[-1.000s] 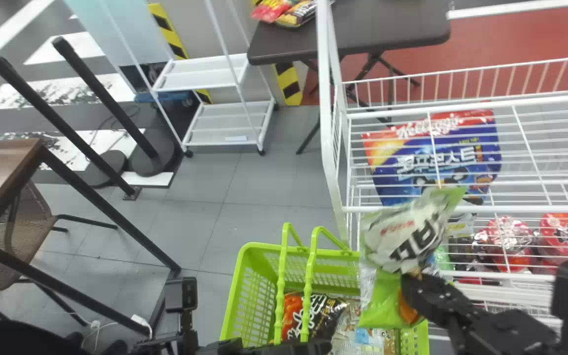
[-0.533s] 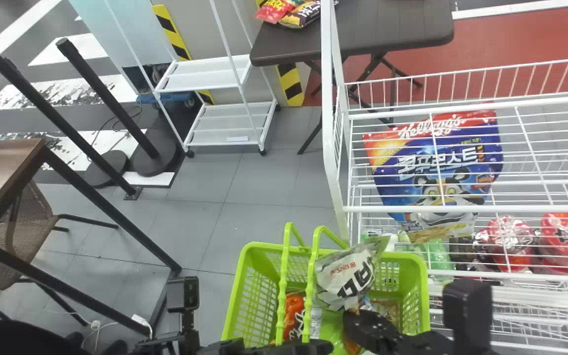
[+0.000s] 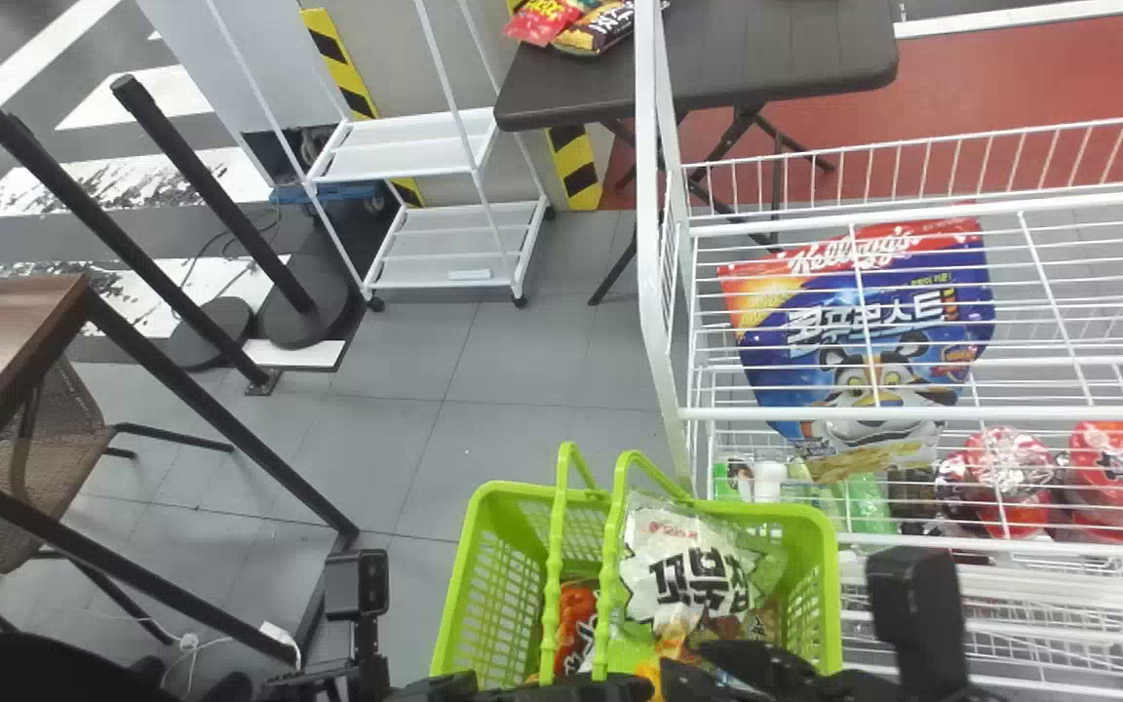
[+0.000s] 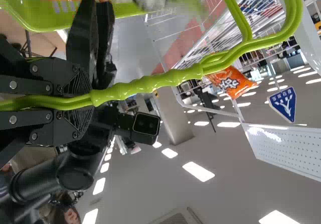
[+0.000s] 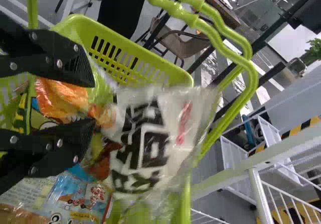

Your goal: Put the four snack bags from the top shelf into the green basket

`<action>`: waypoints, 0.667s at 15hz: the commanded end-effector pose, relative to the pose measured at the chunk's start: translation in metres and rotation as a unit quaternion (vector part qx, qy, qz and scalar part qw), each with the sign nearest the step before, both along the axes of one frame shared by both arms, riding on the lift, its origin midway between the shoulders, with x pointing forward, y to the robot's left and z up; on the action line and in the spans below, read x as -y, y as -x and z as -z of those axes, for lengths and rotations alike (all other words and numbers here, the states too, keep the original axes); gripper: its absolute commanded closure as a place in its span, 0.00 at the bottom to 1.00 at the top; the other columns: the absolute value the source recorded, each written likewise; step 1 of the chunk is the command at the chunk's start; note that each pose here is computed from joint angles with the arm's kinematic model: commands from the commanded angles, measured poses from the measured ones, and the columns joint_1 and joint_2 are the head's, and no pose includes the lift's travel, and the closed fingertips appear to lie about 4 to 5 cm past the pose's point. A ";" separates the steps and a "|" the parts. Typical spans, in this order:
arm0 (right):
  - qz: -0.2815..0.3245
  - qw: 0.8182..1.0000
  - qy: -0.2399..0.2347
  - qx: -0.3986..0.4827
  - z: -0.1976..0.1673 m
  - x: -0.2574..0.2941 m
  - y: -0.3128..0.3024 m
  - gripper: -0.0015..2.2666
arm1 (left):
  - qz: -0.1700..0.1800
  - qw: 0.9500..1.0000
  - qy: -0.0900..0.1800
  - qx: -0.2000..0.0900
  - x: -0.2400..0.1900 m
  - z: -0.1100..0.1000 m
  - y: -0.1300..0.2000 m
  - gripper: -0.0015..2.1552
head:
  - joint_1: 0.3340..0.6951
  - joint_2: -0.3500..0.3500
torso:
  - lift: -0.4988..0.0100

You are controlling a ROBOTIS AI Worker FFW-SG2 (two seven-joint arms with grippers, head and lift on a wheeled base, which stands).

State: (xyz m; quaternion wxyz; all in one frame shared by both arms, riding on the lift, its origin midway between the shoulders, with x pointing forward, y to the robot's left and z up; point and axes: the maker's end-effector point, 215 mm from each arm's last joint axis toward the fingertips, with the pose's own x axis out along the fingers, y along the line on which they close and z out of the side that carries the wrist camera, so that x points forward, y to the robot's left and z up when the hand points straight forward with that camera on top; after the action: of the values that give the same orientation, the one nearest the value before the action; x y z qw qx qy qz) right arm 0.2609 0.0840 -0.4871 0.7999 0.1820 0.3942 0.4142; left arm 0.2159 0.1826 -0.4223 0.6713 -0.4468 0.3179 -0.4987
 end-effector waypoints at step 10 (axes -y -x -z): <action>0.278 0.916 0.210 0.199 -0.078 0.289 -0.260 0.02 | 0.005 1.000 0.007 0.002 0.002 -0.002 0.000 1.00 | 1.00 0.62 | 0.98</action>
State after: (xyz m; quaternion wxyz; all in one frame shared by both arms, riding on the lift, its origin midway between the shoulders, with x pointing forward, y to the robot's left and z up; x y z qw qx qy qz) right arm 0.4885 -0.1797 -0.4151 0.9552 0.0476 0.2568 0.1395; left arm 0.2166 0.1805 -0.4218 0.6690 -0.4464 0.3180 -0.5020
